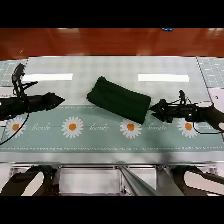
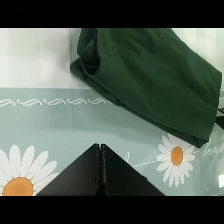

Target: Fold the shirts.

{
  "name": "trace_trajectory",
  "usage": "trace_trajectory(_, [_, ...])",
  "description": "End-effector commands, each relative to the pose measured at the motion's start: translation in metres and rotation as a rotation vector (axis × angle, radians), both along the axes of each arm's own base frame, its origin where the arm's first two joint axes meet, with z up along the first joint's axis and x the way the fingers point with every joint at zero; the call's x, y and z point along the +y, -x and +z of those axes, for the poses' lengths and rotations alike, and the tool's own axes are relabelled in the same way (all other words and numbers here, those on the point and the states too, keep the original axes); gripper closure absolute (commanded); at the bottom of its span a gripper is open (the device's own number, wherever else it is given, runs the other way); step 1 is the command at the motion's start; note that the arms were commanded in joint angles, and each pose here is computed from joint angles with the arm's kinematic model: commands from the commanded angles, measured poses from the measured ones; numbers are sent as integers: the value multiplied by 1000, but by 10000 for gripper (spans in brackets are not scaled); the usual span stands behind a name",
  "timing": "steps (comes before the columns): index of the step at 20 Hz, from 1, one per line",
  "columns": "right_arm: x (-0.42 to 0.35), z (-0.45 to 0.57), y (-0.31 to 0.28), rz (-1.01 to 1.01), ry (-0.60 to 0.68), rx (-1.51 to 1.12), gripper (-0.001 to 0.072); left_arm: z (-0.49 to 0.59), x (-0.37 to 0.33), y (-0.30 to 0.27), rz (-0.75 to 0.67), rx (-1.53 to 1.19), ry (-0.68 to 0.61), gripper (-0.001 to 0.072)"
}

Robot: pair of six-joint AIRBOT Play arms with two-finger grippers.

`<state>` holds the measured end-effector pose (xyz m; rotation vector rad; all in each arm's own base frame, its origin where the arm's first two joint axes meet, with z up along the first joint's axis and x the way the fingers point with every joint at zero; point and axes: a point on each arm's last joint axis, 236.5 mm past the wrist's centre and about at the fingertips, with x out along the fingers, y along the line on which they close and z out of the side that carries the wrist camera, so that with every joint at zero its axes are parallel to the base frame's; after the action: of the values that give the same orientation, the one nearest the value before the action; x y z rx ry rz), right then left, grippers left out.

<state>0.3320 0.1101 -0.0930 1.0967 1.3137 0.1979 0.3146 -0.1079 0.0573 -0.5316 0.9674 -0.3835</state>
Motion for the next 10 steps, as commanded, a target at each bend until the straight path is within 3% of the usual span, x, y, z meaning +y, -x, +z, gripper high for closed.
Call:
trace_trajectory(1, [14, -4, -7, 34, -47, 3, 298, -2, 0, -1, 2, 1, -1, 690])
trace_trajectory(6, [70, -9, -20, 176, -44, 10, 318, -1, 1, -4, 11, -8, -3, 690])
trace_trajectory(7, [81, -9, -23, 203, -48, 10, 400, -1, 1, -4, 11, -8, -3, 690])
trace_trajectory(8, [92, -6, -26, 242, -56, 0, 570, -1, 1, -4, 11, -8, -3, 690])
trace_trajectory(9, [103, 5, -30, 293, -63, -39, 685, -1, 1, -4, 11, -8, -3, 690])
trace_trajectory(10, [114, 20, -36, 350, -58, -87, 685, -1, 1, -4, 11, -8, -3, 690])
